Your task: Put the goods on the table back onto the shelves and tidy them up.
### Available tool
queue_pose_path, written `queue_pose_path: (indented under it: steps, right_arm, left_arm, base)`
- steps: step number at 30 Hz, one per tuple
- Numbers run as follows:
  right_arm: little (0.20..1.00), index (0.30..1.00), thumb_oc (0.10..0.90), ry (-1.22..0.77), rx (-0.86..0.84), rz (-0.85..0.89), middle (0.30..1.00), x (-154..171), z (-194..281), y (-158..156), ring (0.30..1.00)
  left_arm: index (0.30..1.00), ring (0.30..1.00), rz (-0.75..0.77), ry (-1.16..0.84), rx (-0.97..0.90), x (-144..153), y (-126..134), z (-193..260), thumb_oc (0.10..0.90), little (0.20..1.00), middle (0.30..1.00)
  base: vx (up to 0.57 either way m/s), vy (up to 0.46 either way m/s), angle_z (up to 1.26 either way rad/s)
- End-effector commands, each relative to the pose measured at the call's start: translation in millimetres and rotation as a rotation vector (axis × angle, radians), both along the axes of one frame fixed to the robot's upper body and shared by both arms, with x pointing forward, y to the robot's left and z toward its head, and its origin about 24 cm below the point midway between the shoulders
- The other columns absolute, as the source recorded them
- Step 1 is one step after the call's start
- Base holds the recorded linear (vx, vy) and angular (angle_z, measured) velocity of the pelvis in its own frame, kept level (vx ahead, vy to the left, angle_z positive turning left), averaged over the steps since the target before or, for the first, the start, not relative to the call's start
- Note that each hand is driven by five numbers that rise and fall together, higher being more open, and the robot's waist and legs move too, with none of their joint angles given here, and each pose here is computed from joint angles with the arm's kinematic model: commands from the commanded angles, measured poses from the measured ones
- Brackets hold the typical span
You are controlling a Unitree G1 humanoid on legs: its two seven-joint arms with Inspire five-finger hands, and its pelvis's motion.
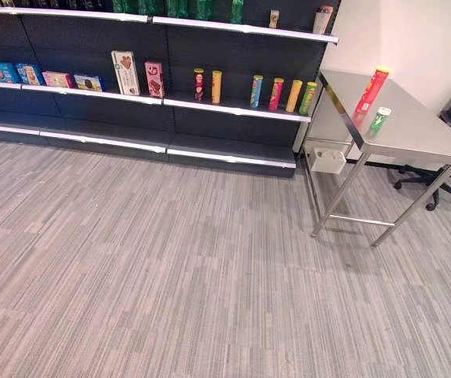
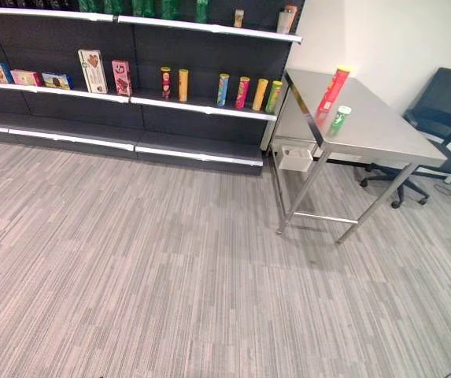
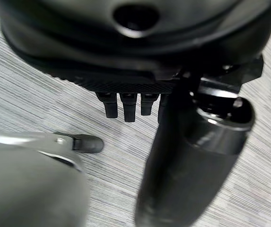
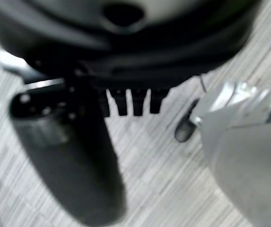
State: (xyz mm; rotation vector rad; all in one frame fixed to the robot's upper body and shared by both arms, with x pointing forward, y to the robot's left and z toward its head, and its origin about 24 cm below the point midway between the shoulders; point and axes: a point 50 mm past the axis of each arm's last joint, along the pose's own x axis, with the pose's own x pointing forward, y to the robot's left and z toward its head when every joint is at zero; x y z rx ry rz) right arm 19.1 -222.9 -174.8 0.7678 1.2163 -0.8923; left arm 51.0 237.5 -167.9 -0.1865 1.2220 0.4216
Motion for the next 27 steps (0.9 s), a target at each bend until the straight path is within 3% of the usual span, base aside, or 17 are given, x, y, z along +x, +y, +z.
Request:
queue_pose_path:
  steps: [1, 19, 27]
  right_arm:
    - [0.900, 0.900, 0.800, 0.005, -0.023, -0.009, 0.900, 0, 2, -6, 0.900]
    - [0.900, 0.900, 0.800, -0.015, -0.015, 0.275, 0.900, 14, 1, 0, 0.900]
    - [0.900, 0.900, 0.800, -0.099, -0.075, 0.249, 0.900, 32, 4, -7, 0.900]
  left_arm:
    - [0.900, 0.900, 0.003, -0.043, 0.022, 12, 4, 3, 0.800, 0.900, 0.900]
    - [0.900, 0.900, -0.209, 0.038, 0.053, 6, 6, 2, 0.800, 0.900, 0.900]
    - [0.900, 0.900, -0.221, 0.026, 0.054, 9, 1, 1, 0.800, 0.900, 0.900]
  base:
    - [0.00, 0.000, 0.00]
    - [0.01, -0.005, 0.01]
    - [0.02, -0.014, 0.04]
